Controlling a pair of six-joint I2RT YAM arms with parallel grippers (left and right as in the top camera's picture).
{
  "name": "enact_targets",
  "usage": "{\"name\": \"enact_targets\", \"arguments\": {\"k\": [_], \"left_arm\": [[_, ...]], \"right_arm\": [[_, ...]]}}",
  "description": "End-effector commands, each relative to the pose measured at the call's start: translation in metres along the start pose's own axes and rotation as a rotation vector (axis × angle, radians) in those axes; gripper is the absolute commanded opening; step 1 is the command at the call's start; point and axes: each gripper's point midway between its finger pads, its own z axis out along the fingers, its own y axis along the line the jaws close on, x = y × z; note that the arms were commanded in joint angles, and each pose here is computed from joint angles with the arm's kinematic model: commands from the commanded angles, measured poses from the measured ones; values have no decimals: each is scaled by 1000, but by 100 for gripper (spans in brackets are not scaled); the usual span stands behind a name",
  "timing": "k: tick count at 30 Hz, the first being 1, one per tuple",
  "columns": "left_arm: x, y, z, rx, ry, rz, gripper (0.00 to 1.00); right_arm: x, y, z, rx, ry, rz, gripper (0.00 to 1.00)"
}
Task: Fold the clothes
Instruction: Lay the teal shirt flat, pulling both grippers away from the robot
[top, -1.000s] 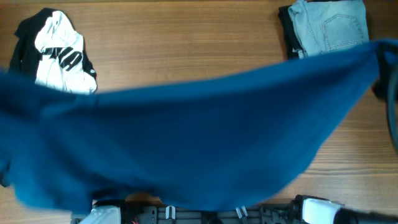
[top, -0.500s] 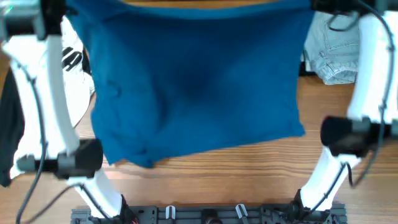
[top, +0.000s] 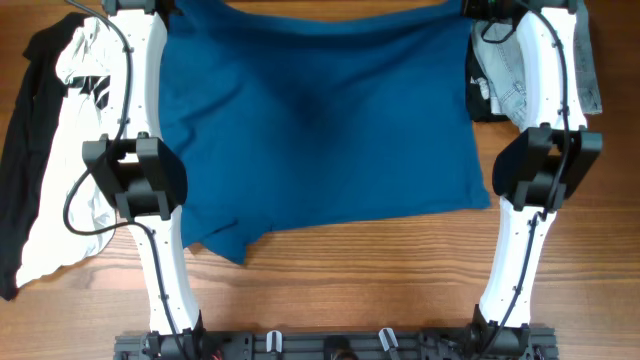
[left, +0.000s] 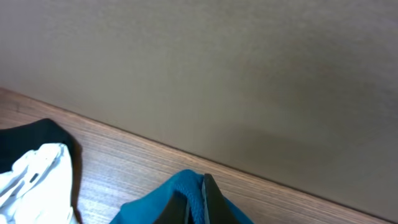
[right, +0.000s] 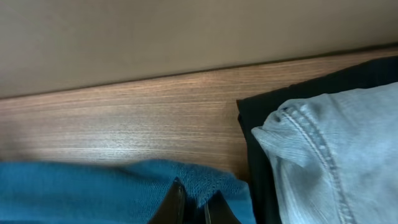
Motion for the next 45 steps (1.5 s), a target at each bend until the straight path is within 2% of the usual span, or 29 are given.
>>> {"name": "enact_targets", "arguments": {"k": [1, 8, 18, 26, 34, 39, 42, 45], "left_arm": [[-6, -9, -6, 57, -4, -16, 4], [38, -2, -52, 26, 253, 27, 4], [116, 59, -97, -128, 646, 12, 4], [149, 72, -128, -178, 836, 39, 4], [162, 77, -138, -196, 905, 50, 4], [191, 82, -135, -218, 992, 64, 4], [209, 93, -130, -265, 1030, 91, 12], [216, 102, -125, -288, 1034, 90, 17]], "right_arm": [[7, 5, 8, -10, 22, 9, 4], [45, 3, -11, 4, 189, -1, 4], [111, -17, -42, 41, 476, 80, 4], [123, -32, -53, 55, 532, 120, 4], [125, -26, -53, 46, 544, 98, 5], [128, -22, -54, 42, 558, 88, 7], [130, -21, -55, 42, 566, 86, 12], [133, -21, -57, 37, 583, 74, 23]]}}
